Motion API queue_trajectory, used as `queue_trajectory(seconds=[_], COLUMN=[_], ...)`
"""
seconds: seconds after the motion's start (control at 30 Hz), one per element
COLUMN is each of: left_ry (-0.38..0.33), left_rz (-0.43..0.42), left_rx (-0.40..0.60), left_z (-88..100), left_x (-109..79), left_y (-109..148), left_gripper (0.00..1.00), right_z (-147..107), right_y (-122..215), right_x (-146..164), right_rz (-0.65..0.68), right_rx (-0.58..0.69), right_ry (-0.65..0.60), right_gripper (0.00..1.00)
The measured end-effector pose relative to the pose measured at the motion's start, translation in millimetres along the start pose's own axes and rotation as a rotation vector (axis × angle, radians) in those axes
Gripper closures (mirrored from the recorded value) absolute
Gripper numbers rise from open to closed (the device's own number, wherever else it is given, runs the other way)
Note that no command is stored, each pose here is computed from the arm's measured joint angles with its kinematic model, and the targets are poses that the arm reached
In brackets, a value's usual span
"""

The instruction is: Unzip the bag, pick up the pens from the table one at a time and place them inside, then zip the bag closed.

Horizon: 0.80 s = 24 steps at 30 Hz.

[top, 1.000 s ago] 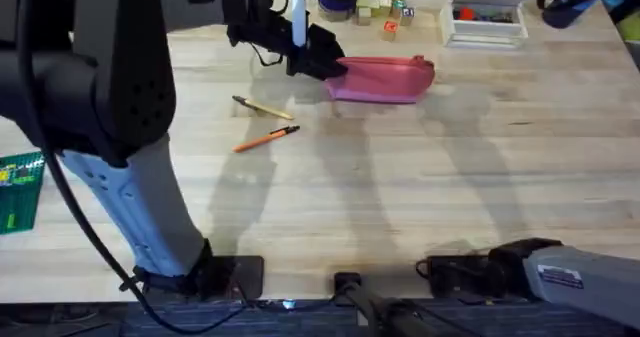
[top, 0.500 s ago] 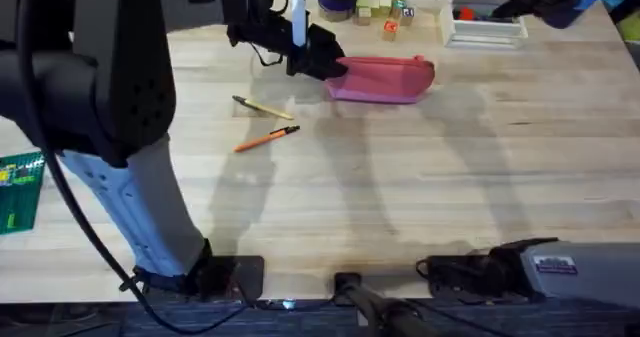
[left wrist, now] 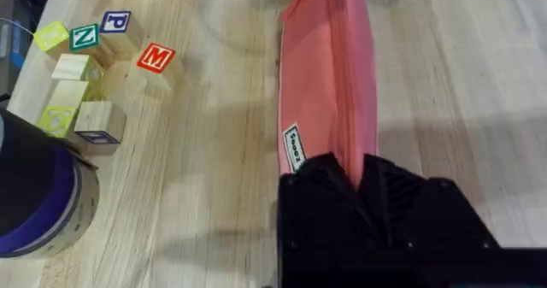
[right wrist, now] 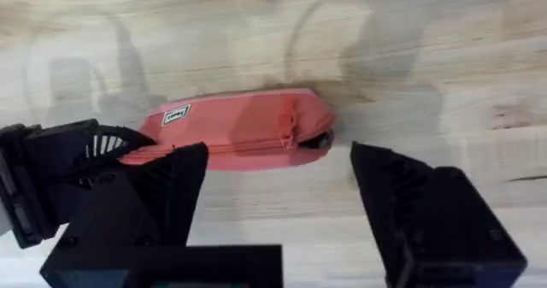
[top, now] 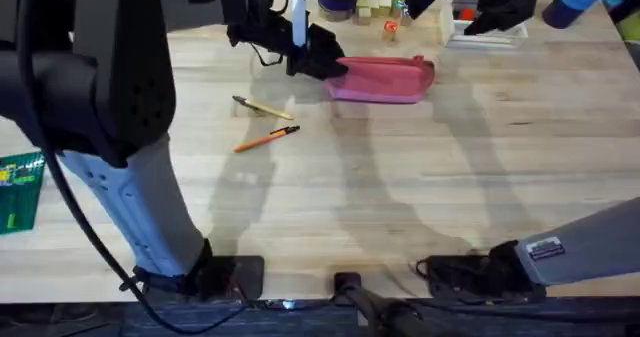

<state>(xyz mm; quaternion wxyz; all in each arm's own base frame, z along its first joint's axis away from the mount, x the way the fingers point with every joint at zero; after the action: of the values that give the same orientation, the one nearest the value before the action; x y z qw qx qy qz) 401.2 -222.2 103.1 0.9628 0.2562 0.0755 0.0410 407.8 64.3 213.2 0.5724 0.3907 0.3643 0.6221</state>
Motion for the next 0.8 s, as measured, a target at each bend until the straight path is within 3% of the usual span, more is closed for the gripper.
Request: queue_trajectory(seconds=[0.27,0.8], left_ry=[0.0,0.0], left_rz=[0.0,0.0], left_rx=[0.0,0.0], left_z=[0.0,0.0], left_x=[0.0,0.0], left_y=[0.0,0.0], left_gripper=[0.958,0.959], right_z=[-3.7,-29.3], right_y=[-5.2,-68.7], right_x=[1.1,-1.9], right_rz=[0.006,-0.011], right_rx=[0.026,0.219], right_ry=[0.003,-0.002], right_gripper=[0.006,0.006])
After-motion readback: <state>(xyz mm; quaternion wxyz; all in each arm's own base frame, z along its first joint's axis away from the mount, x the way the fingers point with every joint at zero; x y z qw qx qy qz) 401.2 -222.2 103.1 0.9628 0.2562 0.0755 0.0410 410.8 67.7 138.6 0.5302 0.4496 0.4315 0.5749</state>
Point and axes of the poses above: each hand's point on the last joint's axis, 136 mm out from that joint toward the fingers, its own y axis back along the fingers, its own x axis along the line the jaws close on, z = x × y, the point moved 1 cm from there along y, back along the fingers, and after that the axes turned 13 degrees about y, right-handed, at the moved point
